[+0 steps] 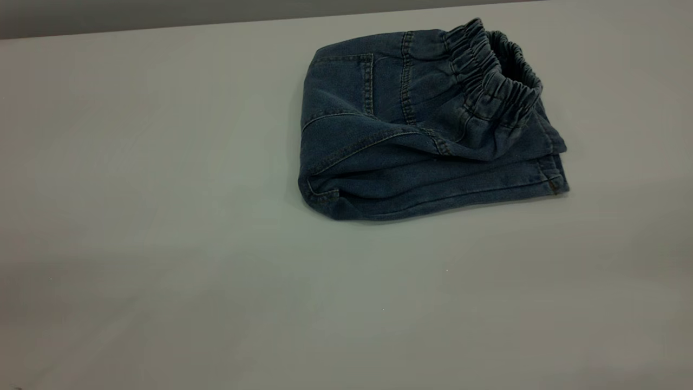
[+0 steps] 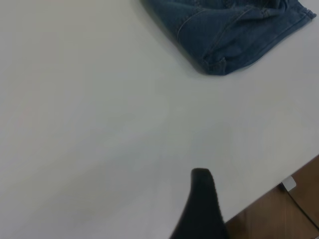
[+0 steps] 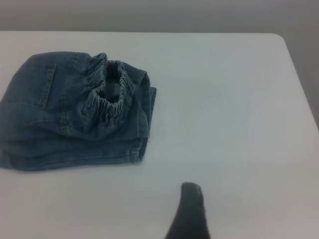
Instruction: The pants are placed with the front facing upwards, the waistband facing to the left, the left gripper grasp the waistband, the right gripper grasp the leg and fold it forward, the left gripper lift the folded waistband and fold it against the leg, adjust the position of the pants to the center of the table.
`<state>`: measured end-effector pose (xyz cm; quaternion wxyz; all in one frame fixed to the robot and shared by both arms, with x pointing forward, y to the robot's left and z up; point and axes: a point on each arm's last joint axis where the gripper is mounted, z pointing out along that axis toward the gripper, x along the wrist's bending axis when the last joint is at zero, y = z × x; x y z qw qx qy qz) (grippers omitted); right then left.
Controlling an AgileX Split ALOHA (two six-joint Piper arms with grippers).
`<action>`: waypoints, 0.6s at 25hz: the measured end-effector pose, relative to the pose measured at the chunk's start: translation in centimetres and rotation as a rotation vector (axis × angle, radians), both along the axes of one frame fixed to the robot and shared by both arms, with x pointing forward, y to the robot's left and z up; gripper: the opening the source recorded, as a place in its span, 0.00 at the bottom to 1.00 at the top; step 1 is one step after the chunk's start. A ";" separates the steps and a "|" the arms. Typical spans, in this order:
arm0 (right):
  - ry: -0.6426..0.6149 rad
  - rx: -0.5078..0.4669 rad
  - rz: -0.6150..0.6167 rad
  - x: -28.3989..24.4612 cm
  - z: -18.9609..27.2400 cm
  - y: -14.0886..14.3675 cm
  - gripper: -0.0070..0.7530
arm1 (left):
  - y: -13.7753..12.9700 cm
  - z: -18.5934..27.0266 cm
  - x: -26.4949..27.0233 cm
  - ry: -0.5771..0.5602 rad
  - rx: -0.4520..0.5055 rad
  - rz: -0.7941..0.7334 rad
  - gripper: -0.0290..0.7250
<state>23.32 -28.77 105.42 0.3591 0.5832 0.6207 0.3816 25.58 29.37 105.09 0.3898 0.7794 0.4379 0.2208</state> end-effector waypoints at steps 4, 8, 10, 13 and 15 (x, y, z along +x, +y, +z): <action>0.000 -0.001 0.000 0.0 0.0 0.0 0.69 | 0.1 0.0 0.0 0.001 0.001 0.028 0.71; 0.000 -0.001 0.007 0.0 0.0 0.0 0.69 | 0.2 0.0 0.1 0.001 0.000 0.147 0.71; 0.000 -0.001 0.036 0.0 0.0 0.0 0.69 | 0.4 0.0 0.1 0.001 0.000 0.226 0.71; 0.000 0.000 0.088 -0.1 0.0 0.0 0.69 | 0.6 0.0 0.1 0.001 0.000 0.354 0.71; 0.000 0.000 0.111 -0.1 0.0 -0.1 0.69 | 0.8 0.0 0.0 -0.004 -0.002 0.438 0.71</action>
